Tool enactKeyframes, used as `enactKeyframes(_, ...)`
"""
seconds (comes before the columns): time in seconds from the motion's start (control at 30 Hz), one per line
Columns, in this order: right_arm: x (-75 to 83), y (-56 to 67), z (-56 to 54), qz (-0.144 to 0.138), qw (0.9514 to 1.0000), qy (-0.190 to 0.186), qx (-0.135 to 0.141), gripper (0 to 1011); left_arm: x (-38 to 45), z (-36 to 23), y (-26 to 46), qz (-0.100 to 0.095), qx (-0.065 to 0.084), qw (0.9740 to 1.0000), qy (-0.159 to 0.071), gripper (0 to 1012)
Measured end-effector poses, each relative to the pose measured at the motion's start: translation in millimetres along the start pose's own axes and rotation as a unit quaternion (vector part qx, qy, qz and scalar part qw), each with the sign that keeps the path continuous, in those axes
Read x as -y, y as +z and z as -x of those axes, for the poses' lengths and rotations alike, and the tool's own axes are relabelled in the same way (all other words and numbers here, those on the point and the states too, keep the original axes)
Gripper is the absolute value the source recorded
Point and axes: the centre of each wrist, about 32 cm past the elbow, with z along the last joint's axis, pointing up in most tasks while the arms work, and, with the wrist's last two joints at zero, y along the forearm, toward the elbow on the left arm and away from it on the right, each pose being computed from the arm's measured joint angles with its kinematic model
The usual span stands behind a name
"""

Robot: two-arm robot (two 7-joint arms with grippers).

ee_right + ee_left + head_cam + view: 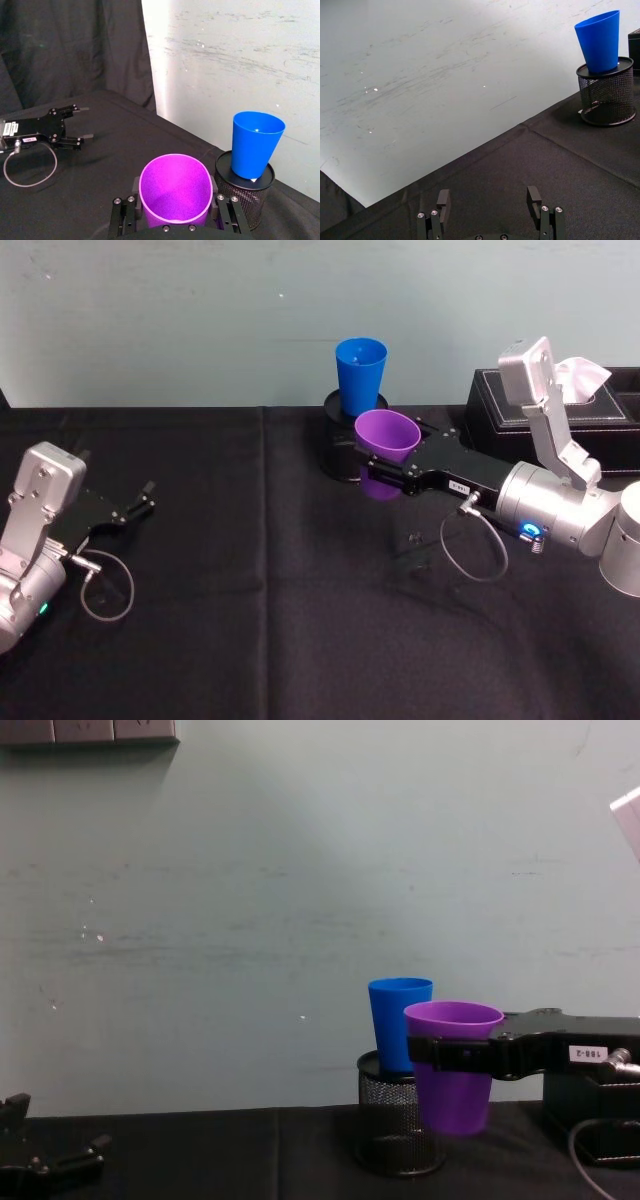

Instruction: Pick up one cup with a gripper and tap it against the other cup.

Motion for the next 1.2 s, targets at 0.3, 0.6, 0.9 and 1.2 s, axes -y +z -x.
enactKeyframes(0.3,0.0,0.0,0.0,0.0,1.0,0.0,0.0,724,0.0,0.0,0.0,0.0,0.0,1.0,0.0,1000)
enactKeyframes(0.6,0.0,0.0,0.0,0.0,1.0,0.0,0.0,724,0.0,0.0,0.0,0.0,0.0,1.0,0.0,1000)
enactKeyframes(0.9,0.0,0.0,0.0,0.0,1.0,0.0,0.0,724,0.0,0.0,0.0,0.0,0.0,1.0,0.0,1000)
enactKeyframes(1.2,0.0,0.0,0.0,0.0,1.0,0.0,0.0,724,0.0,0.0,0.0,0.0,0.0,1.0,0.0,1000)
